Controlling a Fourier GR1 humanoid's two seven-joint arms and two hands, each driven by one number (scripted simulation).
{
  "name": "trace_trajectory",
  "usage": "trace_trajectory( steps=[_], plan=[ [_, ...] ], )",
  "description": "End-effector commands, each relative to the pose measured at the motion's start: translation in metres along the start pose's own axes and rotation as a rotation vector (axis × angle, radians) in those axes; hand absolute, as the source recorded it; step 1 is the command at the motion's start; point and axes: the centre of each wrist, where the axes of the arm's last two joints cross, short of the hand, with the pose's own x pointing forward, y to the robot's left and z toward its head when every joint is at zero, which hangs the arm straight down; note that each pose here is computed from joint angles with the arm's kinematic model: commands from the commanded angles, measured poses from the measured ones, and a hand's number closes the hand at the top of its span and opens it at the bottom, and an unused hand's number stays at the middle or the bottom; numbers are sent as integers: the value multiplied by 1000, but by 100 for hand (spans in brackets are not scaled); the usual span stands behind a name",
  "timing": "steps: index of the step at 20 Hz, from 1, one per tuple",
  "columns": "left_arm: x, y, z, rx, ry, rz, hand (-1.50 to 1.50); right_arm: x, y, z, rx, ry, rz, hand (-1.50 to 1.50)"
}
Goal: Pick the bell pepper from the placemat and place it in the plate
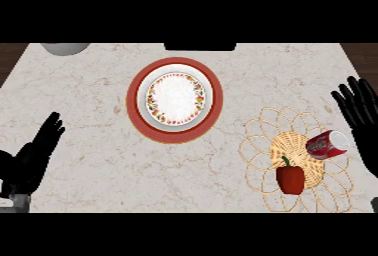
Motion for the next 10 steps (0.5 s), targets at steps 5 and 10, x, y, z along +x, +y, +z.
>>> trace_trajectory(
  steps=[5, 10],
  plan=[
    [102, -21, -34, -100, -368, -37, 0, -9, 109, -35, 243, 11, 105, 150],
    [108, -31, -36, -133, -377, -16, 0, -32, 57, -8, 116, 255, 779, 150]
  ],
)
